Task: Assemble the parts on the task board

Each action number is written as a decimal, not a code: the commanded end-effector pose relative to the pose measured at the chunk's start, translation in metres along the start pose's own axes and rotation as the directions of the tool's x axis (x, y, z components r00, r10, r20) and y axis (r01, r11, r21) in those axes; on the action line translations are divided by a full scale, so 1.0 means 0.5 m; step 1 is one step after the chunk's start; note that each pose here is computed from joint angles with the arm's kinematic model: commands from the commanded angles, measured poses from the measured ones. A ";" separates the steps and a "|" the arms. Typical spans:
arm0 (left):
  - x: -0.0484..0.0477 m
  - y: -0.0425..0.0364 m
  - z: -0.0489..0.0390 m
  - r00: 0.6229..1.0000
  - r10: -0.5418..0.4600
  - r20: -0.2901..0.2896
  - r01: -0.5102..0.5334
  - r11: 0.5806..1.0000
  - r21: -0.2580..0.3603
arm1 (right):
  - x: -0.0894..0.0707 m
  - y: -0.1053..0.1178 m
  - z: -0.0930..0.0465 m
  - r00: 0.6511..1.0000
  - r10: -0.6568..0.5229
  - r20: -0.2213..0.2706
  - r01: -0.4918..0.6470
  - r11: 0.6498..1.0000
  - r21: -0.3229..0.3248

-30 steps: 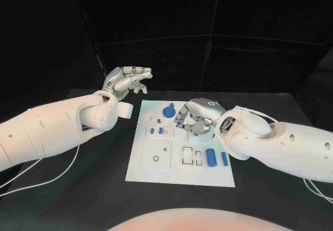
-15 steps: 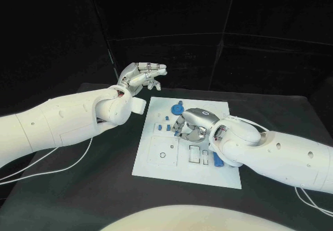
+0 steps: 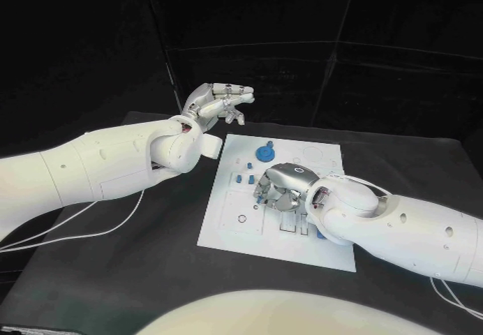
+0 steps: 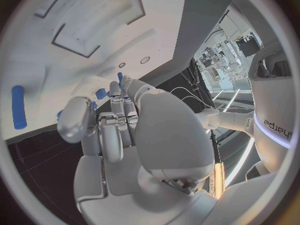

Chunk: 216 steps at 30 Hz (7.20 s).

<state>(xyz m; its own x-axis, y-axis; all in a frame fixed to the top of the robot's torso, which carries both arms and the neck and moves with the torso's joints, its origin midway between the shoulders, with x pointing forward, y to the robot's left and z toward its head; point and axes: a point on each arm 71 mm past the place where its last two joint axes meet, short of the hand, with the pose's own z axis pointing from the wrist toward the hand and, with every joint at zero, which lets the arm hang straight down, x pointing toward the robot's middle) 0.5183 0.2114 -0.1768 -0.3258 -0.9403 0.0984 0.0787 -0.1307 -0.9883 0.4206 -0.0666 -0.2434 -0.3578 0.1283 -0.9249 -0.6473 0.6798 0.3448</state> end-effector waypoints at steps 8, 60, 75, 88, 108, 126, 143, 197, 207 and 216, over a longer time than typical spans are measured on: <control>0.005 -0.001 0.003 1.000 -0.010 -0.014 0.010 1.000 0.001 | 0.005 0.007 0.002 0.999 -0.042 -0.028 0.041 0.999 -0.021; -0.001 0.004 0.003 1.000 -0.007 -0.013 0.007 1.000 -0.011 | 0.044 0.013 0.018 0.990 -0.097 -0.105 0.096 0.995 -0.012; -0.002 0.005 0.002 1.000 -0.008 -0.014 0.007 1.000 -0.016 | 0.047 0.009 0.011 0.996 -0.074 -0.045 0.073 0.997 -0.010; -0.005 0.005 0.000 1.000 -0.008 -0.015 0.008 1.000 -0.023 | 0.011 -0.018 -0.050 0.996 0.022 0.089 -0.024 0.999 0.021; -0.001 0.018 -0.006 0.999 -0.013 -0.039 0.011 0.999 -0.051 | -0.143 -0.140 -0.134 0.993 0.086 0.082 -0.103 0.964 0.245; 0.003 0.026 -0.007 0.999 -0.013 -0.047 0.010 0.998 -0.059 | -0.123 -0.156 -0.107 0.997 -0.028 -0.071 0.047 0.958 0.284; 0.005 0.026 -0.007 0.999 -0.014 -0.050 0.011 0.998 -0.059 | -0.096 -0.151 -0.083 0.993 -0.035 -0.116 0.065 0.962 0.266; 0.004 0.025 -0.007 0.999 -0.010 -0.042 0.008 0.999 -0.052 | -0.085 0.045 -0.053 0.988 0.085 0.126 -0.075 0.994 -0.079; 0.011 0.026 -0.005 0.999 -0.014 -0.050 0.011 0.999 -0.052 | -0.016 0.081 -0.017 0.995 0.097 0.034 -0.091 0.986 -0.142; 0.012 0.025 -0.005 0.999 -0.014 -0.051 0.012 0.999 -0.049 | 0.016 0.071 -0.003 0.995 0.094 -0.012 -0.095 0.988 -0.121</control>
<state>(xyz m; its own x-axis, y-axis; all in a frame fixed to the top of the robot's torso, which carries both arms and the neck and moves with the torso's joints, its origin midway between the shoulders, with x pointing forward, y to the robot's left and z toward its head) 0.5152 0.2064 -0.1912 -0.3683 -0.9242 0.1015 0.0171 -0.1159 -0.9931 0.3951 -0.0447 -0.2369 -0.4180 0.2151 -0.8826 -0.6675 0.5862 0.4590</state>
